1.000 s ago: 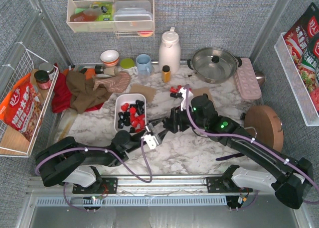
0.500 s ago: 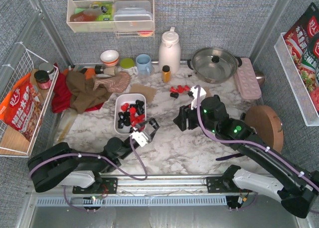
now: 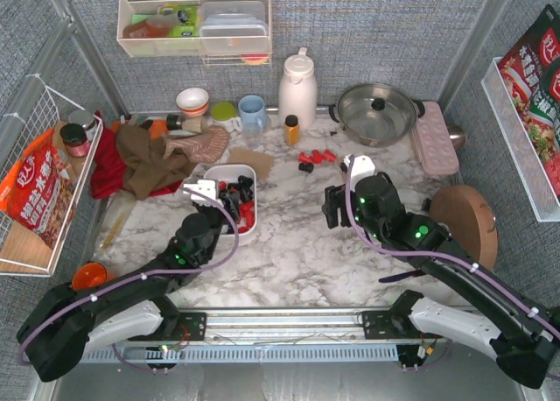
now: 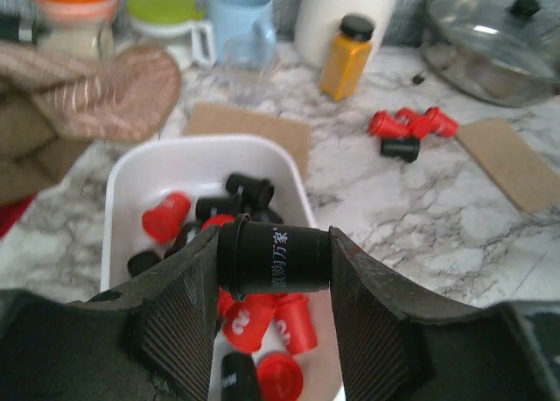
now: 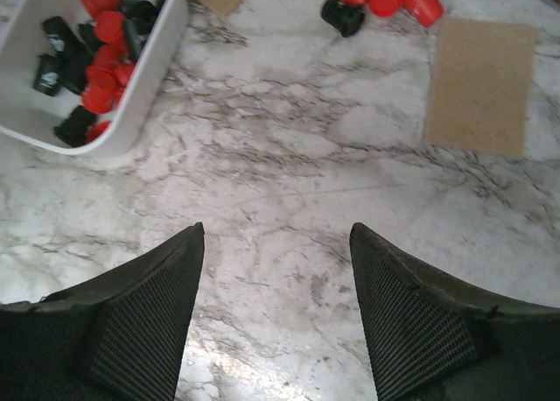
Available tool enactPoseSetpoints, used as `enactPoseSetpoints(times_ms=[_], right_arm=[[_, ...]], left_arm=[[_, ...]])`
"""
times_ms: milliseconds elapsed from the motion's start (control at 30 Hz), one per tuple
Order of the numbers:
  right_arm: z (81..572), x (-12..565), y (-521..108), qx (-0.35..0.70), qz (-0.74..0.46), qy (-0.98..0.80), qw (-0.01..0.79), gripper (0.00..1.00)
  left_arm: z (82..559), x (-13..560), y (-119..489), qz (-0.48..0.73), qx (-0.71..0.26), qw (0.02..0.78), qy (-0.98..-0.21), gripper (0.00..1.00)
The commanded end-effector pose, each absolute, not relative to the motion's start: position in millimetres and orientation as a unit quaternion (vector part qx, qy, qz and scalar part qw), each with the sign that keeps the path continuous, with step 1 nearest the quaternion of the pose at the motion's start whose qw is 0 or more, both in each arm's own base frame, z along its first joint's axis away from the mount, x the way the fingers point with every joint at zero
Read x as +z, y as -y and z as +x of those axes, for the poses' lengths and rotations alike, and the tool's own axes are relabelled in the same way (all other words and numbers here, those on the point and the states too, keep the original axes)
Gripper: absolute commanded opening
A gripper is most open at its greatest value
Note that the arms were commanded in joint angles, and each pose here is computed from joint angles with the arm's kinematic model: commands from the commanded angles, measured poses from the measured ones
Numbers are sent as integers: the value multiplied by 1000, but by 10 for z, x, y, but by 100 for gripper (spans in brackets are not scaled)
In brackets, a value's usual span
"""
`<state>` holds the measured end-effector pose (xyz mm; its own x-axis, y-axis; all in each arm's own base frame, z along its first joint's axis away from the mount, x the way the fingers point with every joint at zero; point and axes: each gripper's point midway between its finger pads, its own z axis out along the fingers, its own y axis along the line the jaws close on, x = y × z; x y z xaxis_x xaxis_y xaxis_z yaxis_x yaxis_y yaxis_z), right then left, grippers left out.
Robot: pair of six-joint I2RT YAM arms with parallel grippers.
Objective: Mix the coffee capsules in the storage basket
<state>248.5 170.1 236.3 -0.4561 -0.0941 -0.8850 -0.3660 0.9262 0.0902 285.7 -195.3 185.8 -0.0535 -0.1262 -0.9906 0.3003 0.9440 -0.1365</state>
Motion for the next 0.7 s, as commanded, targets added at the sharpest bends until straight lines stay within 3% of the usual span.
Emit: enactPoseSetpoints(times_ms=[0, 400, 533, 667], right_arm=[[2522, 2293, -1476, 86, -102, -850, 510, 73], [2495, 2291, -1365, 73, -90, -849, 516, 77], [2488, 2231, -1327, 61, -91, -853, 510, 79], [2518, 2168, -1308, 52, -89, -854, 510, 82]], left_arm=[[2810, 1408, 1718, -11, -143, 602, -785, 57], [2828, 893, 1733, -15, -143, 475, -868, 65], [2854, 844, 1714, -31, -136, 471, -871, 66], [2904, 1057, 1647, -55, -136, 499, -854, 75]])
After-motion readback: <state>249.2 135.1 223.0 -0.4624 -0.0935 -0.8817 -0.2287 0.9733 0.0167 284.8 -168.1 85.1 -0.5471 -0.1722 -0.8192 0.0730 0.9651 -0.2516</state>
